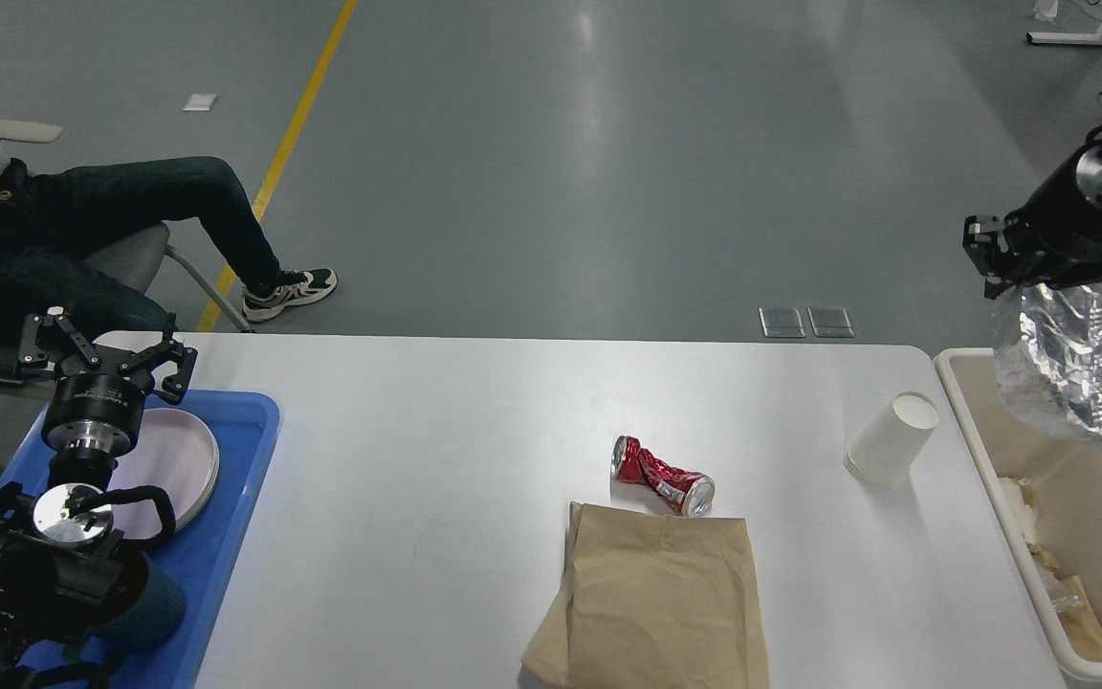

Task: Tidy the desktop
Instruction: 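Carry the foil wrapper into the beige bin and release it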

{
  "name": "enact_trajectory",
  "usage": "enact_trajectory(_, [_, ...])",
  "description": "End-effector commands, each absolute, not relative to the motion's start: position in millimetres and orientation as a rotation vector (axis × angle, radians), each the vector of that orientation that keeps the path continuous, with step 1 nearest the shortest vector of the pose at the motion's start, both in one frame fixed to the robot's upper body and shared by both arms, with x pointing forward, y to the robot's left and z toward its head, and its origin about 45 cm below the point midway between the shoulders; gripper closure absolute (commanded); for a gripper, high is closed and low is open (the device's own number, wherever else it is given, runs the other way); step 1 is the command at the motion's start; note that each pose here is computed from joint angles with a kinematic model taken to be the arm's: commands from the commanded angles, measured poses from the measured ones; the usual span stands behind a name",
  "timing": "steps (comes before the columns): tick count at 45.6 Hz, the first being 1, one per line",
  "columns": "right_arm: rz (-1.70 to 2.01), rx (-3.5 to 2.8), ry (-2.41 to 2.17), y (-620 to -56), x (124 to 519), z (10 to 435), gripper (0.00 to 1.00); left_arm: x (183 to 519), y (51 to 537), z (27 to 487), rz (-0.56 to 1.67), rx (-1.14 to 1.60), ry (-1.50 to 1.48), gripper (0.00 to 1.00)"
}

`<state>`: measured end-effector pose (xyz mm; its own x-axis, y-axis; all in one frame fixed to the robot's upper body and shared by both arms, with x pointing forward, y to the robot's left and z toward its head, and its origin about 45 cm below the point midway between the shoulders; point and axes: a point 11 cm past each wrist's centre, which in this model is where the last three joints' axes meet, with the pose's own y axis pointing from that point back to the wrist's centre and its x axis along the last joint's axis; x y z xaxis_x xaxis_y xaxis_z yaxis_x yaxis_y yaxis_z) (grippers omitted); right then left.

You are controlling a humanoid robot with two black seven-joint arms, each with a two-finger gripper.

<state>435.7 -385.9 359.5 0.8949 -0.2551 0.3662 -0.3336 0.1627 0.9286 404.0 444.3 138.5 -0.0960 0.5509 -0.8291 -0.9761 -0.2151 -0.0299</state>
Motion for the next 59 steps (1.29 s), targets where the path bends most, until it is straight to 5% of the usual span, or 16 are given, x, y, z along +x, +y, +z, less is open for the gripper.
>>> enact_trajectory(1, [0.106,1.427,-0.533,-380.2,442.0,382.1,1.00,404.0,444.3,138.5,1.613,-0.883,0.670,0.04])
enact_trajectory(9, [0.150,1.359,-0.613,-405.1,448.7,375.7,1.00,404.0,444.3,138.5,1.613,-0.883,0.670,0.04])
enact_trajectory(22, [0.145,1.131,-0.814,-509.6,409.1,253.2,1.00,404.0,444.5,138.6,1.613,-0.885,0.670,0.04])
enact_trajectory(29, [0.136,1.055,-0.829,-540.0,387.1,222.5,1.00,404.0,444.3,138.5,1.613,-0.883,0.670,0.04])
enact_trajectory(31, [0.142,1.030,-0.836,-548.3,384.9,218.8,0.66,404.0,444.3,138.5,1.613,-0.883,0.670,0.04])
enact_trajectory(32, [0.151,1.008,-0.846,-555.9,383.8,218.1,0.26,404.0,444.3,138.5,1.613,-0.883,0.670,0.04])
enact_trajectory(33, [0.162,0.993,-0.859,-560.4,384.9,219.4,0.01,404.0,444.3,138.5,1.613,-0.883,0.670,0.04])
enact_trajectory(47, [0.119,0.973,-0.831,-572.7,362.4,186.2,0.00,404.0,444.3,138.5,1.613,-0.883,0.670,0.04])
enact_trajectory(59, [0.256,1.050,-0.775,-504.6,422.0,235.6,0.00,404.0,444.3,138.5,1.613,-0.883,0.670,0.04])
